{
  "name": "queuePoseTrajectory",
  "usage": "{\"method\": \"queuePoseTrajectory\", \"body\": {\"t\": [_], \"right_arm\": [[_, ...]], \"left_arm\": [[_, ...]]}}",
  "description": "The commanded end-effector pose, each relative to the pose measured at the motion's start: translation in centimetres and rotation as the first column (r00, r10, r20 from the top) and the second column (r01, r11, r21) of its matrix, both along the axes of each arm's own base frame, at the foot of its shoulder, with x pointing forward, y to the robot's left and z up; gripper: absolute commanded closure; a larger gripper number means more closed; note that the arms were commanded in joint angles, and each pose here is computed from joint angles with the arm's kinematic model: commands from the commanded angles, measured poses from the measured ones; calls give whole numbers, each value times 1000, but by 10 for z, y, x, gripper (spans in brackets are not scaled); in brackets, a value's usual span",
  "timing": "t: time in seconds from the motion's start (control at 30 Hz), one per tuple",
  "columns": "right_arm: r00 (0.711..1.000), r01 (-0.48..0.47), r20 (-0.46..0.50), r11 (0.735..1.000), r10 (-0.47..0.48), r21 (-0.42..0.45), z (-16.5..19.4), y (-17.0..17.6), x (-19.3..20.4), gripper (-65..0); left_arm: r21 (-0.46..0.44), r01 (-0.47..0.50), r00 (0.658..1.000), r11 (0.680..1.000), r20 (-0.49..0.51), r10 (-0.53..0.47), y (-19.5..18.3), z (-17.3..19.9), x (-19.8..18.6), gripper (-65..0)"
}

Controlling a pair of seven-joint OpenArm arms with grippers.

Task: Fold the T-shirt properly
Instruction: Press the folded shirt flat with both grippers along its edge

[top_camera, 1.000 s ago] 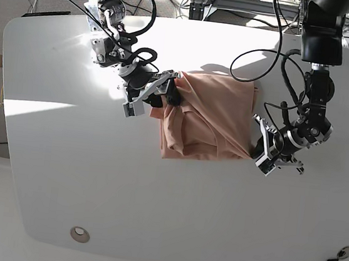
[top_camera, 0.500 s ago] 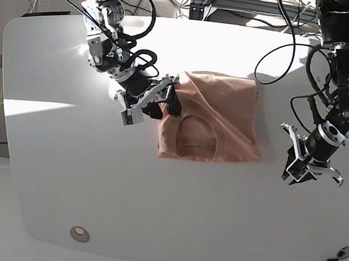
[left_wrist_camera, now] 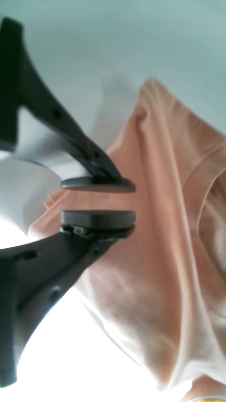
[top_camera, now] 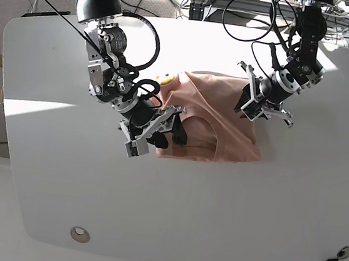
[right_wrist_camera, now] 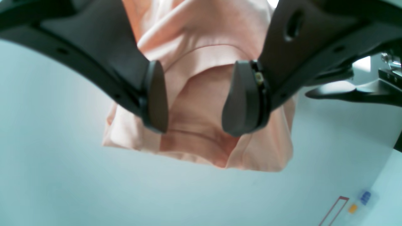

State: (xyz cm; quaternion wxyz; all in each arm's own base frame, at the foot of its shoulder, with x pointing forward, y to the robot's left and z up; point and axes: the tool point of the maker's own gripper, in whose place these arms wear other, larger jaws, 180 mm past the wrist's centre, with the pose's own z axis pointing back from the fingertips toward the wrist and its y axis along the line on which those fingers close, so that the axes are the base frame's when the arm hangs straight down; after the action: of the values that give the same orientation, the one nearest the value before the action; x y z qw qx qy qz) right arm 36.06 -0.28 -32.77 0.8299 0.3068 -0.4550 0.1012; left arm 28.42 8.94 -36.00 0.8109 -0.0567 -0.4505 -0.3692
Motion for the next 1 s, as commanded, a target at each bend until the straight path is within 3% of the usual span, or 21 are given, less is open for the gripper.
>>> {"method": "queuePoseTrajectory", "body": {"t": [0.0,0.2,0.33,0.43,0.63,0.73,0.87,0.97], "right_arm": [[1000,17,16,1000,-17,24,4,0,11,-308],[989,107,-102,994,-106,-3,-60,-26,9,-307],[979,164,-122,986,-165,-14,-84,-42,8,-307],[984,160,-78,987,-162,-26,-70,-52,14,-307],[998,38,44,999,-37,-29,3,-29,5,-307],[997,-12,82,1000,14,-22,26,-15,-16,-307],[999,-26,47,1000,26,-11,17,-10,-44,-303],[999,-26,-18,1000,26,-15,-6,-11,-57,-215]], "left_arm": [[-45,27,999,999,31,-26,-12,6,16,-76],[-45,-5,997,999,-79,1,-3,-33,22,-76],[-25,-10,991,1000,-130,7,6,-49,6,-76],[-19,-6,990,1000,-142,4,8,-52,-4,-76],[-3,-33,998,999,60,33,18,17,11,-76],[0,-40,994,999,99,40,21,30,15,-76],[-22,-44,995,999,93,46,15,28,19,-76],[-44,-59,998,997,34,61,14,8,15,-76]]}}
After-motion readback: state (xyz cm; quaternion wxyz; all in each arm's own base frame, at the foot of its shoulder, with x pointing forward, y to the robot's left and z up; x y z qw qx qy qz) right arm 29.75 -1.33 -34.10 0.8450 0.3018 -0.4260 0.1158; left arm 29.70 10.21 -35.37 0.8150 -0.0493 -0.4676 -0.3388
